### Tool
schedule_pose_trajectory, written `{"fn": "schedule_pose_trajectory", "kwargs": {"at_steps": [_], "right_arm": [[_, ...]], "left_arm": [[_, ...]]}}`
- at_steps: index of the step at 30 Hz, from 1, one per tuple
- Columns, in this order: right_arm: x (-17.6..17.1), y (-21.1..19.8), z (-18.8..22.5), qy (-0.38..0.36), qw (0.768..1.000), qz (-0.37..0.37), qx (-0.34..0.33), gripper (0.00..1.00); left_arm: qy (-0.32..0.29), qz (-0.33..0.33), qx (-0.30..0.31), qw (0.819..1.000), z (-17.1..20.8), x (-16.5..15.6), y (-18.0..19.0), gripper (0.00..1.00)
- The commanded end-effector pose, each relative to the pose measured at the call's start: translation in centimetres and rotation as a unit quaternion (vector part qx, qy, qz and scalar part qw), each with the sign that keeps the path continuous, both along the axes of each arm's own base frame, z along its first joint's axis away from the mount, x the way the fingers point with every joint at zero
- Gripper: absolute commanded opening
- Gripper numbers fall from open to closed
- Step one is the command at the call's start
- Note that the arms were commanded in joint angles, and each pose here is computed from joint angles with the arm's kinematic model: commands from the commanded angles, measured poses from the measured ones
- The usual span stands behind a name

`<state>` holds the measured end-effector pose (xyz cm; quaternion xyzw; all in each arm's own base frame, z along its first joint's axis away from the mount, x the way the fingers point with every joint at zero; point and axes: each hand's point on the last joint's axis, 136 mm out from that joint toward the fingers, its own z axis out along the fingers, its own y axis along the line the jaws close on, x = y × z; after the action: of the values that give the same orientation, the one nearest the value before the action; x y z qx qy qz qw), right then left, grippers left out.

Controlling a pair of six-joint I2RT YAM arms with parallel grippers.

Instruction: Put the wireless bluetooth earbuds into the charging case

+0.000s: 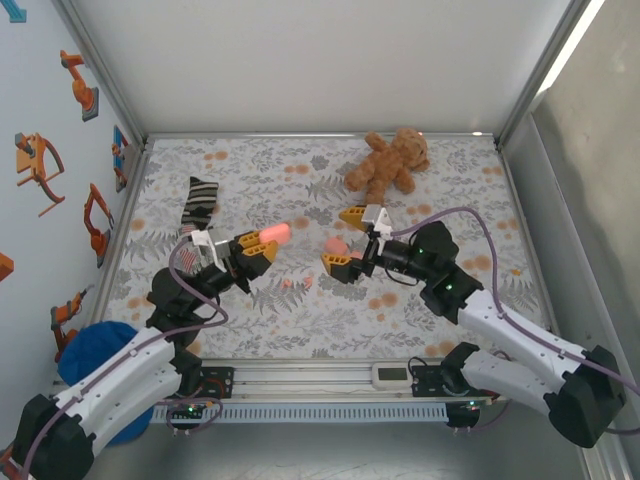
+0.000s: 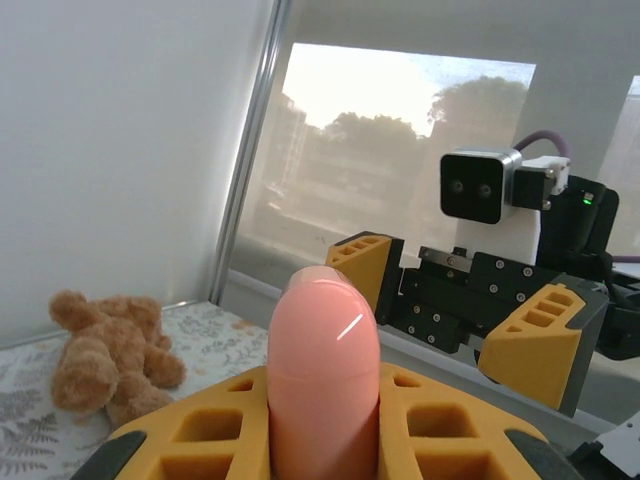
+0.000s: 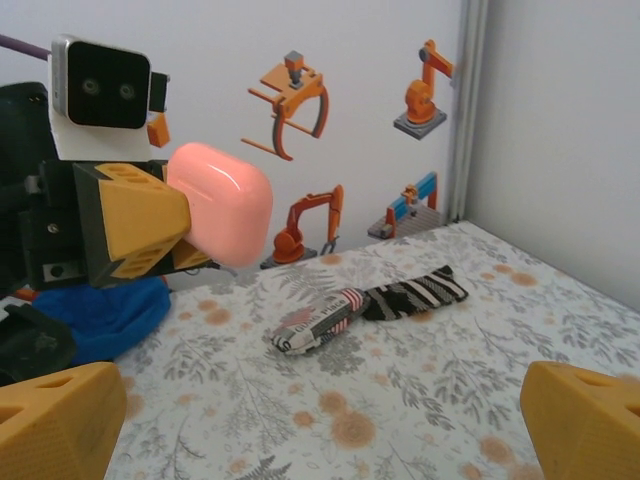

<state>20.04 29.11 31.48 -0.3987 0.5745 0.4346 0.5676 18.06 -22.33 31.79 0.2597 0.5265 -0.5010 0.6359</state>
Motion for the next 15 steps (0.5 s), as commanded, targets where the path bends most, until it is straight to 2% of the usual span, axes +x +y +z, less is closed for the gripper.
{"fn": "schedule_pose_trajectory", "kwargs": {"at_steps": [1,5,9,15], "right_arm": [[-1.7,0.7,4.3,-0.030,0.997,0.063,0.042,0.99],[-2.1,1.7,5.2,-0.028,0.994,0.099,0.043,0.99],[-2.5,2.8,5.6,-0.027,0.990,0.134,0.044,0.99],[-2.0,3.9,5.0,-0.026,0.990,0.134,0.047,0.99]], "left_arm": [[-0.088,-0.004,-0.008,0.996,2.3,-1.8,0.4,0.00],[-0.109,-0.016,0.005,0.994,3.0,-2.5,0.1,0.00],[-0.106,-0.030,0.010,0.994,2.7,-2.6,-0.3,0.00],[-0.098,-0.032,0.009,0.995,2.3,-2.6,-0.3,0.00]]}}
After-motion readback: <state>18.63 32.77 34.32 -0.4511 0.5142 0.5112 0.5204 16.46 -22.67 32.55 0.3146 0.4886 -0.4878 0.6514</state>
